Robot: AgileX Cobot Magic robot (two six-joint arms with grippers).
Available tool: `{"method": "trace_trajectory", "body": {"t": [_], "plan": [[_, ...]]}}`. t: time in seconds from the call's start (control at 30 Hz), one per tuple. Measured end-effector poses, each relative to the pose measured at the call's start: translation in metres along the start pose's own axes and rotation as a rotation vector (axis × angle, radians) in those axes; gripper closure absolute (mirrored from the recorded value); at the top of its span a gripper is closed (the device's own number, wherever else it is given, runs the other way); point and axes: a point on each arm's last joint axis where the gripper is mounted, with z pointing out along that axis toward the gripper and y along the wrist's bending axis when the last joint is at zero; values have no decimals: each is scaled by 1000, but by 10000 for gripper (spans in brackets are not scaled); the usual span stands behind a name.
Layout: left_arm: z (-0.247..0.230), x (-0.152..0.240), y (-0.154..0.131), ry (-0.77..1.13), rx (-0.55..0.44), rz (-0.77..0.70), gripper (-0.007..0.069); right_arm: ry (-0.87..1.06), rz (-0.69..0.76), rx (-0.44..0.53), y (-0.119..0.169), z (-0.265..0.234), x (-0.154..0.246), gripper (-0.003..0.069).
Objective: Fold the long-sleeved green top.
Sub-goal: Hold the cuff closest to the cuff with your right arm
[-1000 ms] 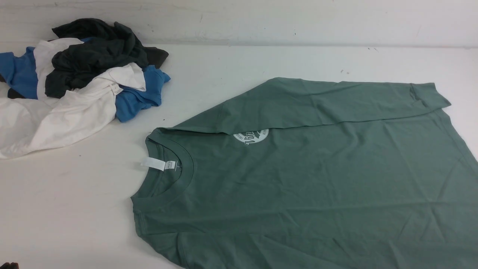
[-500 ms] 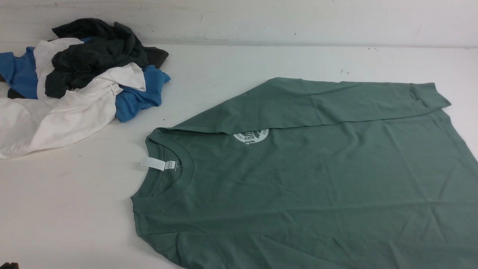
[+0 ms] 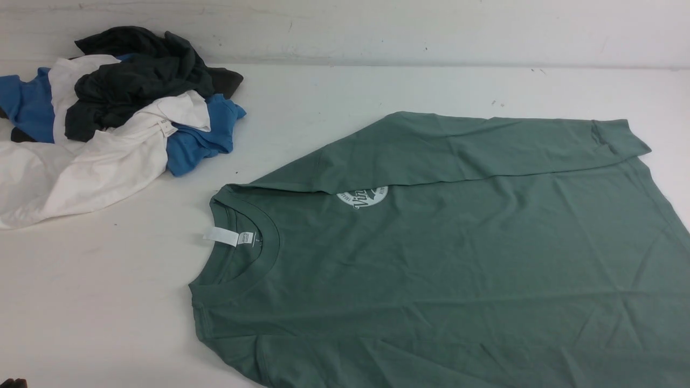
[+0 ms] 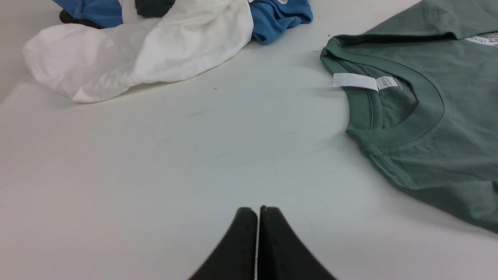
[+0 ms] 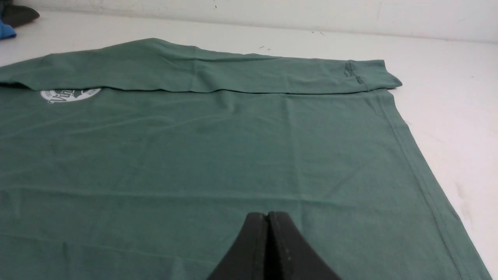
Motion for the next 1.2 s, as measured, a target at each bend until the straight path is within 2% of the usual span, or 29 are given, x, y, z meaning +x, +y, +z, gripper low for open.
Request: {"method": "trace_trajectory", "body": {"t": [0.1, 0.13, 0.17, 0.2, 0.23, 0.27, 0.3, 0.33, 0.43, 0.5, 0.63, 0.7, 0.87, 0.93, 1.03, 1.1, 1.13, 1.17, 1.2], "plan": [[0, 0, -1, -1, 10, -47, 629, -5, -10, 2, 0, 0, 0, 673], [0, 0, -5, 2, 52, -231, 629, -17, 5, 2, 0, 0, -1, 673], [0, 0, -5, 5, 58, -258, 629, -22, 12, 1, 0, 0, -1, 673], [0, -1, -8, 7, 93, -405, 629, -34, 79, -9, 1, 0, -2, 673], [-1, -2, -14, 18, 155, -656, 629, -51, 271, -39, 3, 0, -4, 673], [-1, -3, -15, 13, 180, -687, 629, -53, 328, -48, 4, 0, -4, 673], [-2, -5, -18, 22, 213, -833, 629, -58, 441, -66, 5, 0, -5, 673], [-2, -7, -20, 39, 249, -1007, 629, -61, 630, -98, 7, 0, -6, 673], [-4, -11, -25, 54, 320, -1229, 629, -65, 923, -152, 9, -1, -9, 673], [-4, -13, -25, 49, 331, -1269, 629, -77, 976, -161, 9, -1, -11, 673], [-4, -15, -23, 13, 330, -1297, 629, -92, 1064, -181, 9, -1, -14, 673], [-5, -16, -23, 17, 337, -1274, 629, -114, 1076, -245, 11, -8, -32, 673], [-29, -62, -24, -128, 421, -1020, 629, -448, 725, -315, 4, -61, -131, 673], [-43, -91, -23, -205, 436, -899, 629, -485, 561, -332, 5, -81, -171, 673], [-42, -117, -25, -147, 425, -756, 629, -321, 367, -337, 10, -76, -203, 673], [-36, -122, -27, -83, 412, -711, 629, -191, 309, -337, 12, -66, -210, 673], [-21, -126, -31, 72, 401, -634, 629, 37, 248, -292, 11, -45, -209, 673], [-20, -125, -32, 108, 417, -618, 629, 96, 242, -289, 11, -40, -208, 673], [-2, -122, -35, 296, 412, -550, 629, 342, 207, -197, 4, -16, -195, 673]]}}
